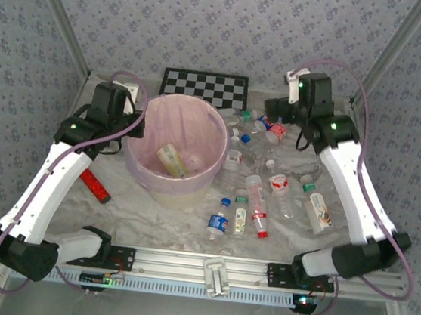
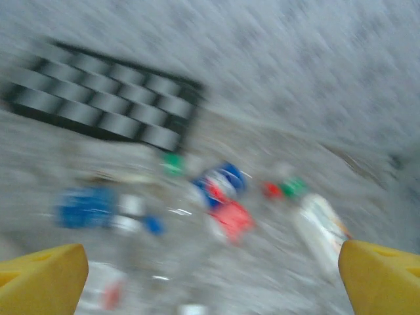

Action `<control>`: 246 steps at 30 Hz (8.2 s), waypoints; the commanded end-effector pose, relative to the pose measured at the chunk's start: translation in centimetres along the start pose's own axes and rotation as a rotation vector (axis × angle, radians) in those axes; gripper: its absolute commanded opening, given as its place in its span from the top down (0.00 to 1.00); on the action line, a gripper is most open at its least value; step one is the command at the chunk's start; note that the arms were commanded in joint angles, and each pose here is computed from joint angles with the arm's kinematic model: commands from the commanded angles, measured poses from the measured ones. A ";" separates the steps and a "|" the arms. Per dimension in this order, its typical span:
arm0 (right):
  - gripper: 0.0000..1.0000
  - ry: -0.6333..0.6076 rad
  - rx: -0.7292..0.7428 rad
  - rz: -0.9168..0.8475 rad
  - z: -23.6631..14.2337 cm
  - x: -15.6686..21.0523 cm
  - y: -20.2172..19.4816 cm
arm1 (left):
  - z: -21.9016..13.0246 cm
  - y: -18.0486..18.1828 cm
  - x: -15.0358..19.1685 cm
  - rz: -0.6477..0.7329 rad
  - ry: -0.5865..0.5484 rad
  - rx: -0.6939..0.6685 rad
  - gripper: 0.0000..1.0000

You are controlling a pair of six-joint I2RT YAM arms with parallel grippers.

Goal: Put the plastic bottles in the bin

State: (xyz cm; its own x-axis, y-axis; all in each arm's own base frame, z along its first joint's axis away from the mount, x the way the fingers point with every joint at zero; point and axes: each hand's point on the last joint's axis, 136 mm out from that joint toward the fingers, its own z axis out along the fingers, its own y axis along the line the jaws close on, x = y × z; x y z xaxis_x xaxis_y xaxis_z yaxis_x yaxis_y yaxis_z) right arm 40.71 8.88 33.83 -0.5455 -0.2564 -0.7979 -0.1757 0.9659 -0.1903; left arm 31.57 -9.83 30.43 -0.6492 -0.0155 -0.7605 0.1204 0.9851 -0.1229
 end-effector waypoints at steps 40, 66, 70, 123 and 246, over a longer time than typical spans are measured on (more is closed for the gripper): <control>0.22 0.525 -0.178 0.093 27.6 18.8 -13.7 | -1.2 0.3 -1.2 -0.091 -0.043 0.098 1.00; 0.59 0.049 -0.265 0.379 4.2 -0.9 -4.6 | -0.4 -1.3 -0.6 -0.078 0.002 0.187 1.00; 0.63 -0.076 -0.424 0.305 -2.0 -4.9 2.5 | 0.3 -1.7 -0.7 -0.072 0.019 0.203 1.00; 0.28 0.435 -0.677 -0.278 1.9 12.5 37.5 | 0.3 -3.2 -2.3 -0.010 -0.023 0.251 1.00; 0.00 0.393 0.506 1.579 -3.6 29.6 -10.4 | 0.1 -2.9 -3.9 -0.029 0.086 0.365 1.00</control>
State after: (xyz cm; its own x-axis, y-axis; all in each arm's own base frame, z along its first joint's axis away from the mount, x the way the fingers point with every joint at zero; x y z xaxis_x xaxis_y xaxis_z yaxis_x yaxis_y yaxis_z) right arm 22.88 -8.39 14.84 -0.3583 0.8992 -0.2510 0.8692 0.4194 0.2620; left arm 34.20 -11.16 29.56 -0.7628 0.0418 -0.6453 0.2979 0.9084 -0.2933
